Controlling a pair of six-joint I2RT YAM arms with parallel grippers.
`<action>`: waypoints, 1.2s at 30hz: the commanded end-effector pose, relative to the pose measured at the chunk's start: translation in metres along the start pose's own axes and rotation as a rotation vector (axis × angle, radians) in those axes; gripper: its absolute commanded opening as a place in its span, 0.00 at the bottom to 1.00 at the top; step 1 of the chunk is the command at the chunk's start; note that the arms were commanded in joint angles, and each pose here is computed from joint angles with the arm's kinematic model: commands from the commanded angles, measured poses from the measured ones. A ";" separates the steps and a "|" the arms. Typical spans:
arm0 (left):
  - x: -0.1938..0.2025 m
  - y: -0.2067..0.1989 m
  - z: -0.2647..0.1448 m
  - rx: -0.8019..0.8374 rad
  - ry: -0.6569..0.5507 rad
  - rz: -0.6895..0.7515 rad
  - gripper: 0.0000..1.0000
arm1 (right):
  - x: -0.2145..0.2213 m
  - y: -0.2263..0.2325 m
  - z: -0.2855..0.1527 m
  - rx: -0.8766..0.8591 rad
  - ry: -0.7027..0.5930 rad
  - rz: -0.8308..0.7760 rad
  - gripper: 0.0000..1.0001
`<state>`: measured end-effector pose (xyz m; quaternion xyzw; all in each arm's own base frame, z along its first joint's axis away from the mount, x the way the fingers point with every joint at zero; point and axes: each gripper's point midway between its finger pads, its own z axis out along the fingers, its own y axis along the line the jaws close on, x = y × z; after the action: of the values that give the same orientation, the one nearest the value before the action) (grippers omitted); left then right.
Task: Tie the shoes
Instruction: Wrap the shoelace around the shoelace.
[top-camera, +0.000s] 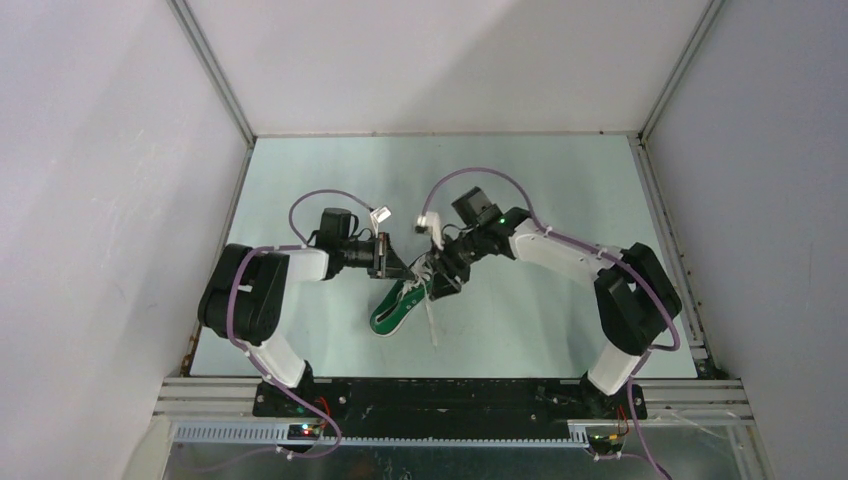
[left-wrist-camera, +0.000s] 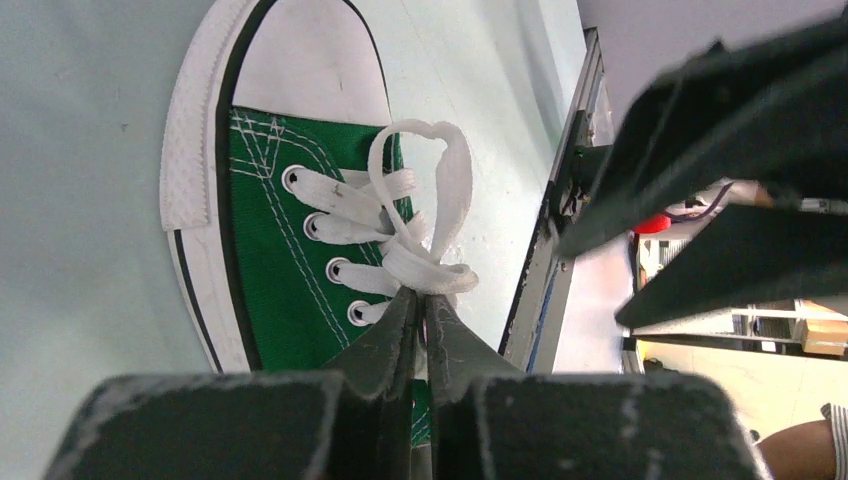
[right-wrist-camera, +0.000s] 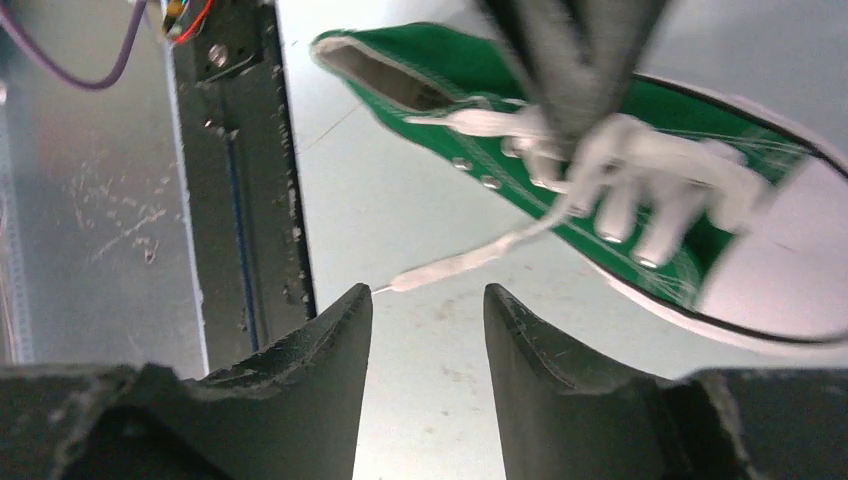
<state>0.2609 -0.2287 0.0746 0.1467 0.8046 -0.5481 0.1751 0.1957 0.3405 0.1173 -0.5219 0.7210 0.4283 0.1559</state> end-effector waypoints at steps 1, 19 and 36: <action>-0.007 -0.016 -0.003 0.055 -0.012 0.090 0.10 | -0.023 -0.039 -0.019 0.082 -0.116 0.095 0.48; 0.003 -0.019 -0.010 0.056 0.100 0.166 0.08 | -0.049 -0.108 -0.003 0.065 -0.156 -0.113 0.57; 0.001 -0.010 -0.009 0.030 0.130 0.161 0.22 | -0.052 -0.081 -0.003 -0.027 -0.130 -0.158 0.00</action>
<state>0.2469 -0.2220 0.0802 0.2251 0.8007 -0.5339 0.1519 0.2869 0.3585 0.0889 -0.5450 0.6786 0.4461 0.2085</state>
